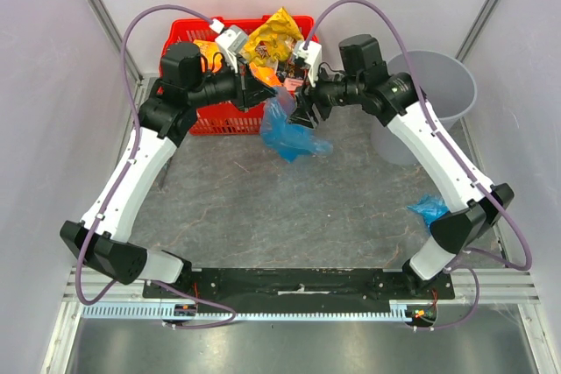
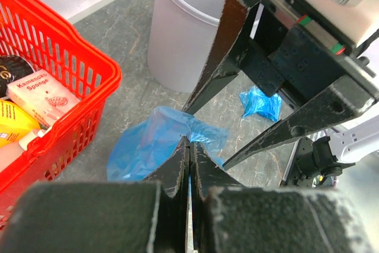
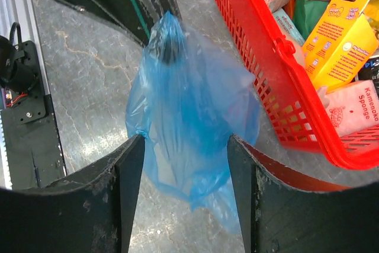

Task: Put the trash bags into the trash bin
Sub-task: Unfold the trash bag at the center of the board.

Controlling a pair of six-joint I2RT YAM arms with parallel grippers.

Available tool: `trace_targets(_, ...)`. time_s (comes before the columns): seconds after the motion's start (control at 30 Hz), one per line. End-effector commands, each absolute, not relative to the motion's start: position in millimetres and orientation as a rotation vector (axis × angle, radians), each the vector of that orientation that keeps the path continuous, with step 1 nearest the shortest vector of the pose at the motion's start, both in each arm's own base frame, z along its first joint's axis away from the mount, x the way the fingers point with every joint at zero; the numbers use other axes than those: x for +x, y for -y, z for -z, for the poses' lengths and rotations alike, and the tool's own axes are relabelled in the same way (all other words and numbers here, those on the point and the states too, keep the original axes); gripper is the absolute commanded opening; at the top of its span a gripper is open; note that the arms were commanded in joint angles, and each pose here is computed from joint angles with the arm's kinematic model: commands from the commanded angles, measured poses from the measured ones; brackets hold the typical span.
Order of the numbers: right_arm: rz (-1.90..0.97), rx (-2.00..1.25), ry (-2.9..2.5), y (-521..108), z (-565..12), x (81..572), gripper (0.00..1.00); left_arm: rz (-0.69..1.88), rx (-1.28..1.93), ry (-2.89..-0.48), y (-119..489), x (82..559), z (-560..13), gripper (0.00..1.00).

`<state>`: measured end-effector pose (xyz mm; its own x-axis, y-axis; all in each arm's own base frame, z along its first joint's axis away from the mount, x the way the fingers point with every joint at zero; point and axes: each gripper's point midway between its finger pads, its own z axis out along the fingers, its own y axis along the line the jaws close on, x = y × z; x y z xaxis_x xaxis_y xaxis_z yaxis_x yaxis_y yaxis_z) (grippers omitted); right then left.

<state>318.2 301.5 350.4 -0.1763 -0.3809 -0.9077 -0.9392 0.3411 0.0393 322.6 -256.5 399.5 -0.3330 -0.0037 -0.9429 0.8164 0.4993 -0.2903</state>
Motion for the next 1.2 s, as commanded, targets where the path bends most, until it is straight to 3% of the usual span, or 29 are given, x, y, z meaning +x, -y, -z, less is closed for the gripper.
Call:
trace_targets(0.0,-0.776,-1.142,-1.67,-314,-371,329,0.66,0.968,0.712,-1.659,260,322,-415,0.02)
trace_targets(0.87,-0.455,-0.965,-1.77,-283,-328,374,0.51,1.144,0.899,-1.546,273,277,-422,0.02)
trace_targets(1.17,-0.515,-0.972,-1.788,-292,-307,374,0.48,1.254,1.001,-1.46,277,250,-433,0.02)
